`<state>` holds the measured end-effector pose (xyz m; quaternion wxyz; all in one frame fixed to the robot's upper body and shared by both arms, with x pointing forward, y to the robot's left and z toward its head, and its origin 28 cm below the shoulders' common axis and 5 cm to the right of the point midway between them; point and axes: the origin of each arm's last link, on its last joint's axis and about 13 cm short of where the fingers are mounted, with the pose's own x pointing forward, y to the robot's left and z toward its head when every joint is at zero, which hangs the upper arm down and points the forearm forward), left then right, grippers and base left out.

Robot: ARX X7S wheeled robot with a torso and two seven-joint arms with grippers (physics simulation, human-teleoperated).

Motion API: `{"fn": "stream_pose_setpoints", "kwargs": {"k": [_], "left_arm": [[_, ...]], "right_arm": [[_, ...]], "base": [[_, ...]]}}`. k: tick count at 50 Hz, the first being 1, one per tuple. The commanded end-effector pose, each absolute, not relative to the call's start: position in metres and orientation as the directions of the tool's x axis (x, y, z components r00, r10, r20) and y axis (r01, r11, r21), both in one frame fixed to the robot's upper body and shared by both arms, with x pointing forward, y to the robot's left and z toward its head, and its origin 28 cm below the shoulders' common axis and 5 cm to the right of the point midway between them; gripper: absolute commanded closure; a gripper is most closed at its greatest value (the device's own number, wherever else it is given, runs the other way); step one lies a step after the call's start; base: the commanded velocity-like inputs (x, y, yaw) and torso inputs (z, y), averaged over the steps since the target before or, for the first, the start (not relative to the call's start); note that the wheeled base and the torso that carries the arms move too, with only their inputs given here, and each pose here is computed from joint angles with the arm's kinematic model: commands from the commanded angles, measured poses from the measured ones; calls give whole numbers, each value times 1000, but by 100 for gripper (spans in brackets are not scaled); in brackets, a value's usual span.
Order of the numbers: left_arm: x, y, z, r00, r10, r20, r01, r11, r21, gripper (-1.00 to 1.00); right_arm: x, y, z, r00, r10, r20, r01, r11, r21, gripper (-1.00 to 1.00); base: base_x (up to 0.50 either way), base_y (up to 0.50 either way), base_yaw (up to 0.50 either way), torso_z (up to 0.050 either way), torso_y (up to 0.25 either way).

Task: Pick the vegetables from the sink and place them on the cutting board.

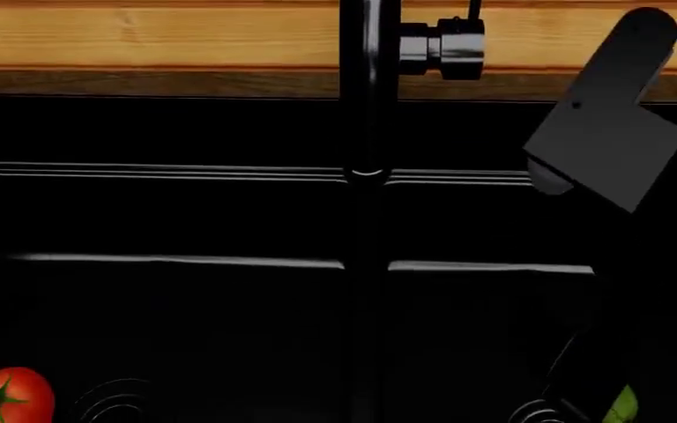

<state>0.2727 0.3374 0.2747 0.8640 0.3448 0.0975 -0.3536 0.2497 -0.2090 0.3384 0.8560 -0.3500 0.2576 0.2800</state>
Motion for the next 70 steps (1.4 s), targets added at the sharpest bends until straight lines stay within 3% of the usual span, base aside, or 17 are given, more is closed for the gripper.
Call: {"fn": "stream_pose_setpoints", "kwargs": {"k": [1, 5, 8, 18, 29, 41, 70], "left_arm": [[267, 336, 288, 721, -516, -463, 683, 415, 601, -100], [266, 337, 293, 700, -450, -555, 711, 364, 602, -100], [263, 335, 292, 640, -424, -641, 768, 316, 557, -100], [262, 327, 285, 534, -406, -742, 846, 247, 473, -100], [263, 326, 277, 508, -400, -763, 861, 230, 453, -100], [279, 320, 256, 445, -368, -817, 895, 213, 392, -100], [313, 319, 208, 389, -301, -871, 918, 209, 338, -100]], "right_arm": [[245, -208, 357, 654, 264, -709, -683, 609, -404, -100], [245, -206, 363, 611, 243, -753, -696, 618, -365, -100], [246, -203, 364, 577, 219, -787, -711, 608, -352, -100], [259, -200, 357, 537, 182, -824, -722, 604, -337, -100], [281, -193, 350, 525, 139, -840, -711, 614, -342, -100], [280, -194, 339, 529, 155, -834, -715, 611, -340, -100], [287, -190, 327, 523, 181, -833, -727, 605, -325, -100]], "base": [[0, 0, 0, 0, 0], [0, 0, 0, 0, 0], [0, 0, 0, 0, 0], [0, 0, 0, 0, 0], [0, 0, 0, 0, 0], [0, 0, 0, 0, 0], [0, 0, 0, 0, 0]]}}
